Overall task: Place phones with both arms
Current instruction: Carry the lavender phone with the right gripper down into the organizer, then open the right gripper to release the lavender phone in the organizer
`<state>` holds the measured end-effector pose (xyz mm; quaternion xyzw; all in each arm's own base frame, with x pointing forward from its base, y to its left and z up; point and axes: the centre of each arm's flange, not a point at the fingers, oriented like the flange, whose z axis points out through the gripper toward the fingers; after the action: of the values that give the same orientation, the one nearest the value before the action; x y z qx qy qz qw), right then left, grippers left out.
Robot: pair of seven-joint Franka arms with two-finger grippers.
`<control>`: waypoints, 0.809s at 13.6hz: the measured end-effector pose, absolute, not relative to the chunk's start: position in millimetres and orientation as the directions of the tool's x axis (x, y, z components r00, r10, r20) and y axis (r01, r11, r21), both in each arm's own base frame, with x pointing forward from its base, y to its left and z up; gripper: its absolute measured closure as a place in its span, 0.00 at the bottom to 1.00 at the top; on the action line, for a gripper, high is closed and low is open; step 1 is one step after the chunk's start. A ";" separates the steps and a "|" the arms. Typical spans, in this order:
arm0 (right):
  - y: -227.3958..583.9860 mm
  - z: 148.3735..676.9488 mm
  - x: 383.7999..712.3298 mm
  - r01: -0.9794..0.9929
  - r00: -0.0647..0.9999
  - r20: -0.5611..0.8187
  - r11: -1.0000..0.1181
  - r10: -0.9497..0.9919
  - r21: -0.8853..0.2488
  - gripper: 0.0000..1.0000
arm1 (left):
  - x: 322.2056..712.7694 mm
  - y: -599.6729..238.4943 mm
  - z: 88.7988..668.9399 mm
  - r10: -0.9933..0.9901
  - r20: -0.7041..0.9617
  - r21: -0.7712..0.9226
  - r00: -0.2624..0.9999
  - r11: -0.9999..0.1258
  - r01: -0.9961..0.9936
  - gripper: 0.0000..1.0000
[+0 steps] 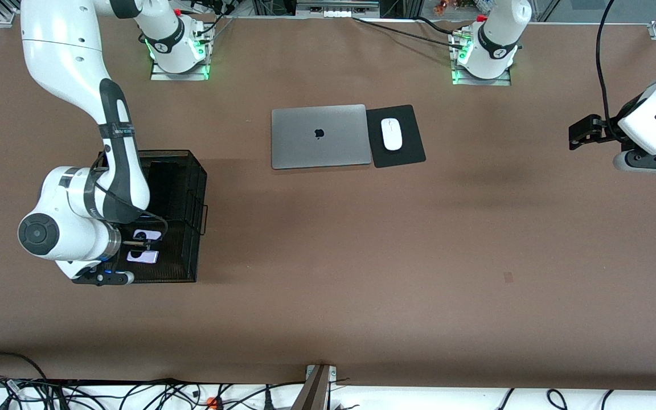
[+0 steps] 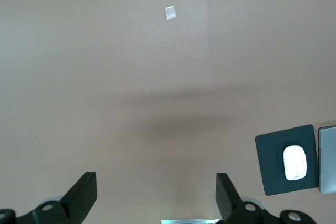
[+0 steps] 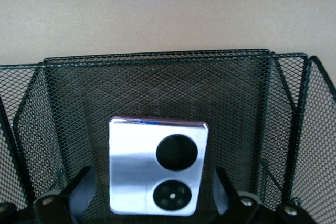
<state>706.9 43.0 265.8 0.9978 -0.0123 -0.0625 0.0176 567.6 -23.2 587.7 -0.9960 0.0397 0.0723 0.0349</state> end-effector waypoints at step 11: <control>44.6 466.2 663.8 -0.014 0.960 -0.281 -0.997 0.009 -0.081 0.00 | 574.3 -25.3 570.0 -0.078 -0.178 -0.061 0.981 -0.994 -0.090 0.00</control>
<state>663.8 44.6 466.2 0.9890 -0.0012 -0.1421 -0.0410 574.3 -25.3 570.0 -0.9946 0.0422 0.0879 0.0342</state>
